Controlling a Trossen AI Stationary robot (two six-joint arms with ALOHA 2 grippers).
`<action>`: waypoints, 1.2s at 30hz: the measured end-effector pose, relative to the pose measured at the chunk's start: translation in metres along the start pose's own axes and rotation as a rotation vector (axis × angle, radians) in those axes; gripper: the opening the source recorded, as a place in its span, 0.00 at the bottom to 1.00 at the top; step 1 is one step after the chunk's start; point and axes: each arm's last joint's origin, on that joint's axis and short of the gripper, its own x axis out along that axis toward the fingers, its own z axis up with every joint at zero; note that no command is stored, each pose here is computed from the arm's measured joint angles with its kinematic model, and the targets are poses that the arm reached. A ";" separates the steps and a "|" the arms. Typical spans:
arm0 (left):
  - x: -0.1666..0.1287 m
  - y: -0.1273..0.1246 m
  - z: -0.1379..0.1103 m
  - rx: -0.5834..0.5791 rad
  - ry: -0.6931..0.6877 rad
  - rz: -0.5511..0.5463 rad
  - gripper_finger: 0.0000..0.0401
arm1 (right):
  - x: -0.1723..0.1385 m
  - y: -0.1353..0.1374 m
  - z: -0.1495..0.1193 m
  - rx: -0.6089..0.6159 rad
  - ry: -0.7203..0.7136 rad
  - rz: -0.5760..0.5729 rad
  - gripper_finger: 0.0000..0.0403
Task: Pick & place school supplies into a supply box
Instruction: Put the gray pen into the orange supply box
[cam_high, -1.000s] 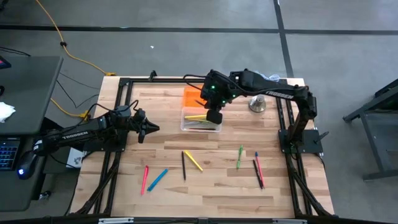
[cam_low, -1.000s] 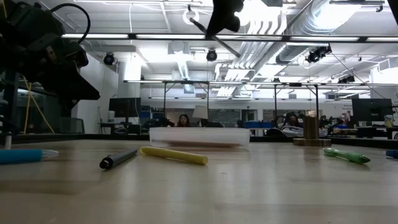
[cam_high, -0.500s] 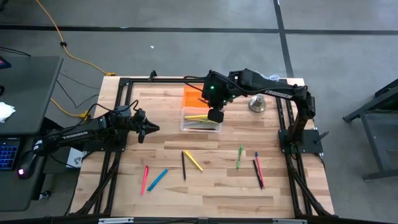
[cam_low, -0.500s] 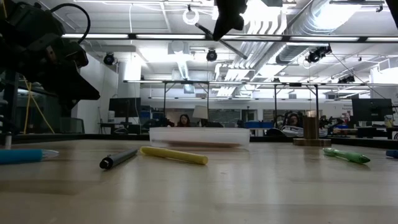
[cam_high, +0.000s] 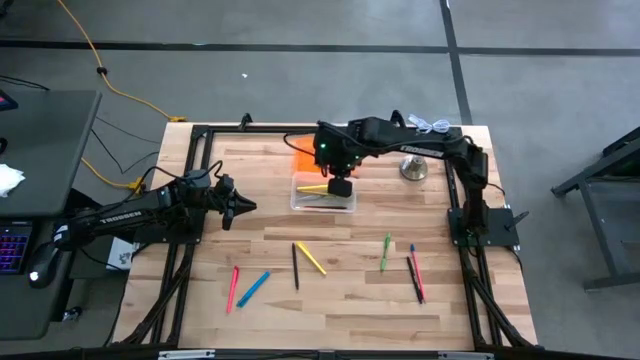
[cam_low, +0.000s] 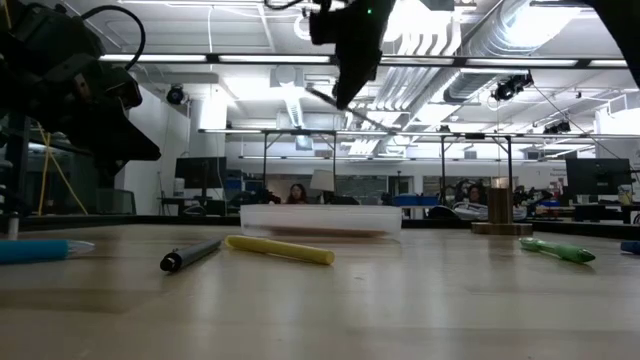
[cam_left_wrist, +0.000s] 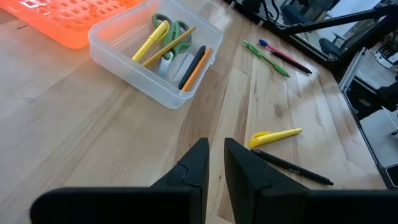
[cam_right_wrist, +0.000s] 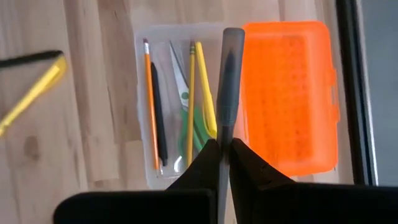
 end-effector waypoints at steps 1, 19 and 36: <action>0.000 0.000 0.000 0.000 0.001 0.000 0.20 | 0.004 0.000 0.001 -0.007 0.007 -0.005 0.00; 0.000 0.000 0.000 -0.001 0.000 0.001 0.20 | 0.065 0.004 0.014 -0.181 0.043 -0.024 0.00; 0.000 0.000 0.000 -0.001 0.000 0.001 0.20 | 0.129 0.027 0.012 -0.260 0.150 0.071 0.00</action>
